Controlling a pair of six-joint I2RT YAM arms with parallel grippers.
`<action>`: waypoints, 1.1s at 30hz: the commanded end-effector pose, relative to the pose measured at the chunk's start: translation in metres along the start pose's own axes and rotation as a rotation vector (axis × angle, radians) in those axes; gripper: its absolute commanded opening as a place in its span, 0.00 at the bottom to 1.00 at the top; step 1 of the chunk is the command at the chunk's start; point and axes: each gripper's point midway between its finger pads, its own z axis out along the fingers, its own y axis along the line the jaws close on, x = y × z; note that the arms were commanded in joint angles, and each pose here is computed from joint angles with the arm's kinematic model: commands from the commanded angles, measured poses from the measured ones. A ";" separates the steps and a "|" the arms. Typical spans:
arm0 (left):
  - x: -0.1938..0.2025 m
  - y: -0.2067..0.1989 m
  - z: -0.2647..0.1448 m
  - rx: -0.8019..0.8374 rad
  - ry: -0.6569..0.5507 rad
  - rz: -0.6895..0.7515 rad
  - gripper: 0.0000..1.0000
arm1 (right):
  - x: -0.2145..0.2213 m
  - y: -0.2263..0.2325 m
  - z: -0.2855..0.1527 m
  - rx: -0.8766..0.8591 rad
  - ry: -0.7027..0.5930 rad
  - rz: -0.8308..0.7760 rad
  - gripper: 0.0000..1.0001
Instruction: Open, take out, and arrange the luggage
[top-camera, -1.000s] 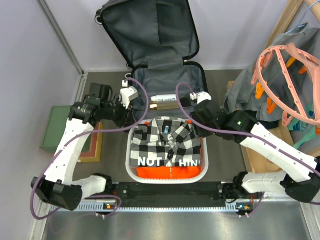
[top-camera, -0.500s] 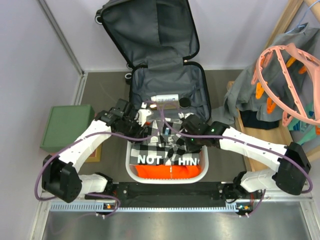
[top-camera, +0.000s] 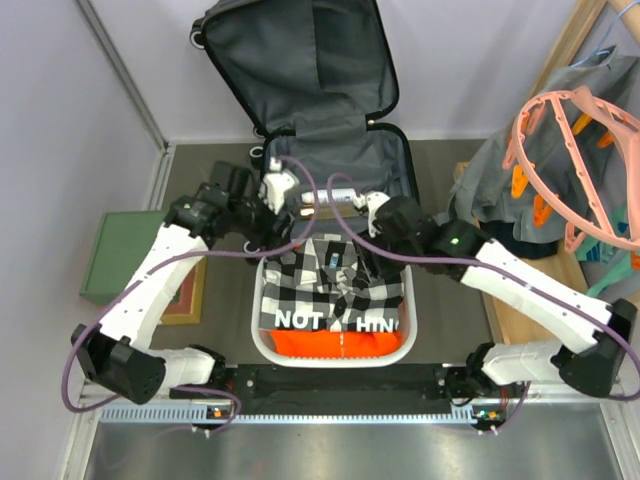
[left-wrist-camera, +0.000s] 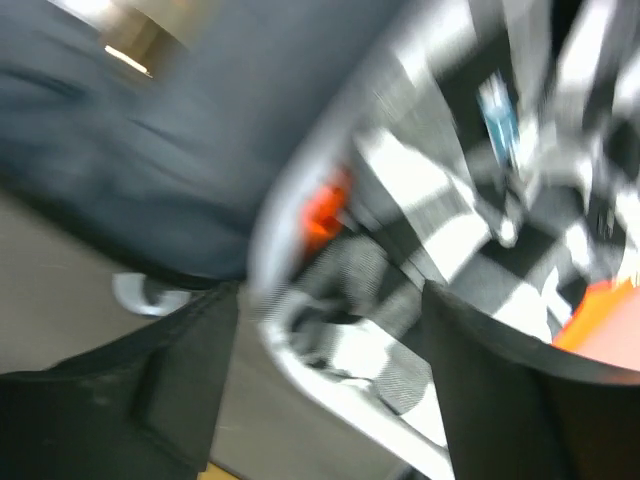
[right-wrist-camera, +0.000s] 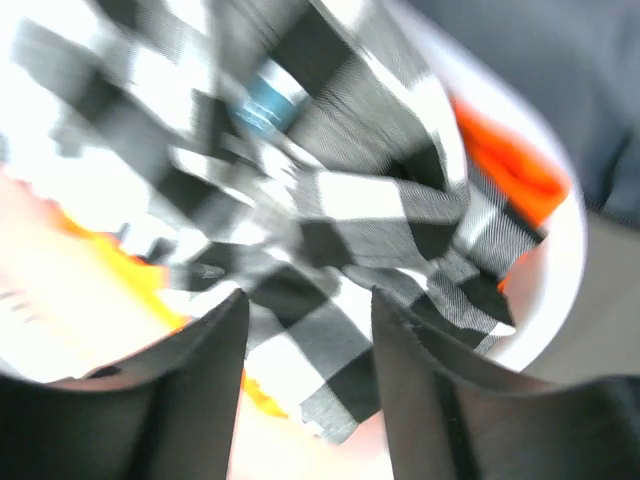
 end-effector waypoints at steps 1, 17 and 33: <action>-0.054 0.044 -0.053 -0.198 -0.153 -0.074 0.80 | -0.048 0.027 -0.057 -0.133 -0.177 -0.124 0.55; 0.018 0.205 -0.243 -1.006 -0.022 -0.369 0.89 | -0.079 0.022 -0.045 -0.076 -0.269 -0.239 0.66; 0.170 0.185 -0.298 -0.897 0.172 -0.673 0.99 | -0.068 0.033 -0.014 -0.138 -0.193 -0.257 0.66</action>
